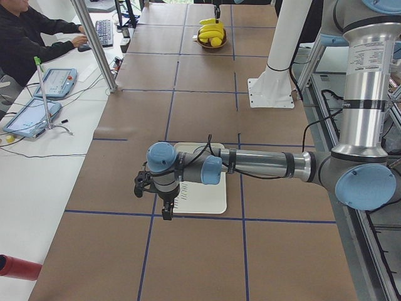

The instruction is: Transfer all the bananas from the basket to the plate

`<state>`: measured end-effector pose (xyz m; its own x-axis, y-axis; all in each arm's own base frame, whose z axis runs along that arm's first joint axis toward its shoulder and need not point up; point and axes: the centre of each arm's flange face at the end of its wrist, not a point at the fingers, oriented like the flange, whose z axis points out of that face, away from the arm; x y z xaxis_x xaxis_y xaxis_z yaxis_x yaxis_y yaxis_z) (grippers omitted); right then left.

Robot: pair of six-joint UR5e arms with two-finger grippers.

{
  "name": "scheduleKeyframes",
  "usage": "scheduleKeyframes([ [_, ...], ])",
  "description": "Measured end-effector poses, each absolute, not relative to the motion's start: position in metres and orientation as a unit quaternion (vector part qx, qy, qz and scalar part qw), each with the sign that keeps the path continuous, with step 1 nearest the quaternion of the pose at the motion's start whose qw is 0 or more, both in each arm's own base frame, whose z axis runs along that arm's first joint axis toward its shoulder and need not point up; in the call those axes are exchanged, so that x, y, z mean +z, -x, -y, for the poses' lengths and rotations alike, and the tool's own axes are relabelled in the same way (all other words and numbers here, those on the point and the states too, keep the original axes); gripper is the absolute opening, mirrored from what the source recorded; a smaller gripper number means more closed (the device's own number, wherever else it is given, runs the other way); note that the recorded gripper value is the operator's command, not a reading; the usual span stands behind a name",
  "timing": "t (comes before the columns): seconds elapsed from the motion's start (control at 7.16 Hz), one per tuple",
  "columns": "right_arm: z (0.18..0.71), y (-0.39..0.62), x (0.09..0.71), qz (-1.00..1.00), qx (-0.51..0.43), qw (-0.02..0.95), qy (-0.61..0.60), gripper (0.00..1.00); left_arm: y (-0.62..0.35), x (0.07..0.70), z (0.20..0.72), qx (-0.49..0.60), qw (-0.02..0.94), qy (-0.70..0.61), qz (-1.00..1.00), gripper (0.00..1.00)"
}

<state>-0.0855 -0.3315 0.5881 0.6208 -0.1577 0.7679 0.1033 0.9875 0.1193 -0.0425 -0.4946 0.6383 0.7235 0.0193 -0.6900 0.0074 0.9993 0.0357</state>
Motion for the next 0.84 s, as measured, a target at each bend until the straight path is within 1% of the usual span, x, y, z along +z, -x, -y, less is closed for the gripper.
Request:
scheduleKeyframes([
  [0.28,0.317,0.043,0.597,0.429,-0.07,0.899,-0.051,0.0,0.042,0.638,0.495,0.001,0.928,-0.018,-0.372,1.0],
  [0.42,0.321,0.023,0.593,0.425,-0.066,0.9,-0.07,0.0,0.042,0.639,0.494,0.001,0.928,-0.017,-0.372,1.0],
  [0.56,0.335,-0.001,0.571,0.424,-0.055,0.899,-0.094,0.0,0.042,0.64,0.493,0.0,0.928,-0.015,-0.372,1.0],
  [0.84,0.383,-0.031,0.485,0.441,-0.036,0.885,-0.144,0.0,0.039,0.642,0.491,0.0,0.92,-0.009,-0.392,1.0],
])
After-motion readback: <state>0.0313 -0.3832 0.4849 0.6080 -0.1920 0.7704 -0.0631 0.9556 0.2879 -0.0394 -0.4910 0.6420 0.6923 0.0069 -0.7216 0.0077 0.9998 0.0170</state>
